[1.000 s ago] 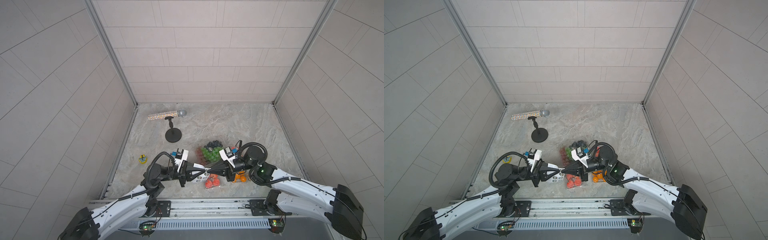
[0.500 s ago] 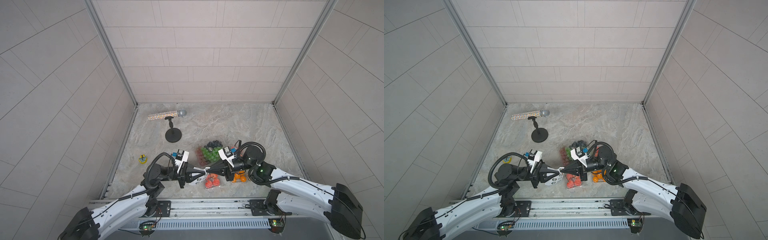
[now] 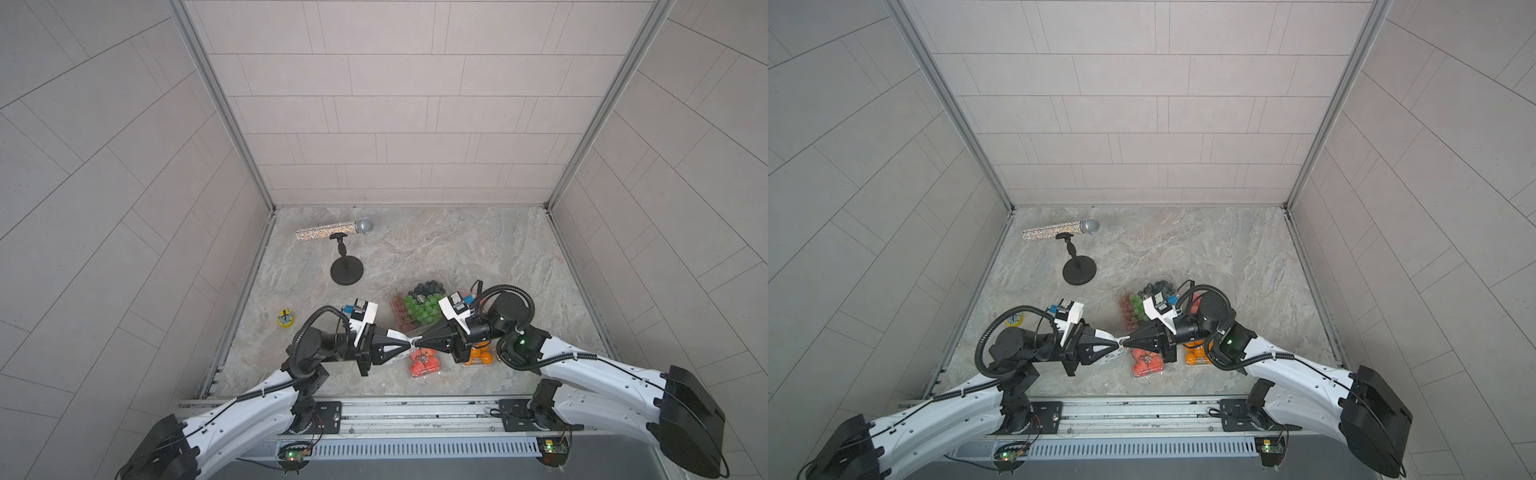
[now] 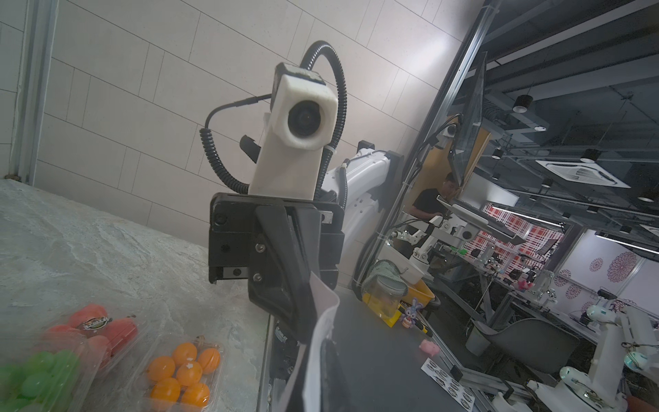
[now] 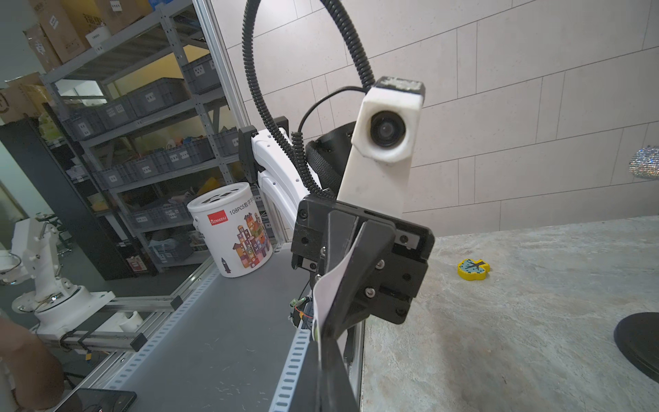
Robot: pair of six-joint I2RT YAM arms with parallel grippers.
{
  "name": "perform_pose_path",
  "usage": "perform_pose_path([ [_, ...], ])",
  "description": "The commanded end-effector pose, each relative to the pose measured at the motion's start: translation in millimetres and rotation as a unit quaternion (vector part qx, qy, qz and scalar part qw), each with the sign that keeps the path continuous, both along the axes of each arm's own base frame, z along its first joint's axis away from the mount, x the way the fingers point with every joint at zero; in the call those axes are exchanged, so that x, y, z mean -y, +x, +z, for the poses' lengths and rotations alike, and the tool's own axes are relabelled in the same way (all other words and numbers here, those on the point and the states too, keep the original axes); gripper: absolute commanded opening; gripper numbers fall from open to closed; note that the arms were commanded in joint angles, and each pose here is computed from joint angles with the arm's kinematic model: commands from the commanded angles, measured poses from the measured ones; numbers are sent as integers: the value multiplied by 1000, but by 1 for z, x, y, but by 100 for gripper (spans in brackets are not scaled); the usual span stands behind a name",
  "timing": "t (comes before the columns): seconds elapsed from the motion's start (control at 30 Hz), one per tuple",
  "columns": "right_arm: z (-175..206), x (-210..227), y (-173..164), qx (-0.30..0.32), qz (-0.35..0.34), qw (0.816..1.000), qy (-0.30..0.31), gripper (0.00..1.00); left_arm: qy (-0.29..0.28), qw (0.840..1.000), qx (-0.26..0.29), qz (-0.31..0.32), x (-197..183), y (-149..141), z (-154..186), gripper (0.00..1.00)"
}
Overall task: Label fruit boxes
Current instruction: Adjust the label sticker.
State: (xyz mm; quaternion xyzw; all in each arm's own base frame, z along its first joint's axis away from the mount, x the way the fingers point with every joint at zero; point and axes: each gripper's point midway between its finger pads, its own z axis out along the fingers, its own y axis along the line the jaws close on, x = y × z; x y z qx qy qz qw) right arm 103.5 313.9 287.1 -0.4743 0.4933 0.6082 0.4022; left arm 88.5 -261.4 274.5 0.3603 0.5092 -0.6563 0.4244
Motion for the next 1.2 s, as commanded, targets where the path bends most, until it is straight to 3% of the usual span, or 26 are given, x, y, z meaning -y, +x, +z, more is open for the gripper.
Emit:
perform_pose_path([
  [0.0,12,3,-8,21,17,999,26,0,-10,1000,18,-1,1,-1,10,0],
  [1.17,4,-2,4,21,-6,1000,2,0,-15,999,22,-20,0,-8,14,0],
])
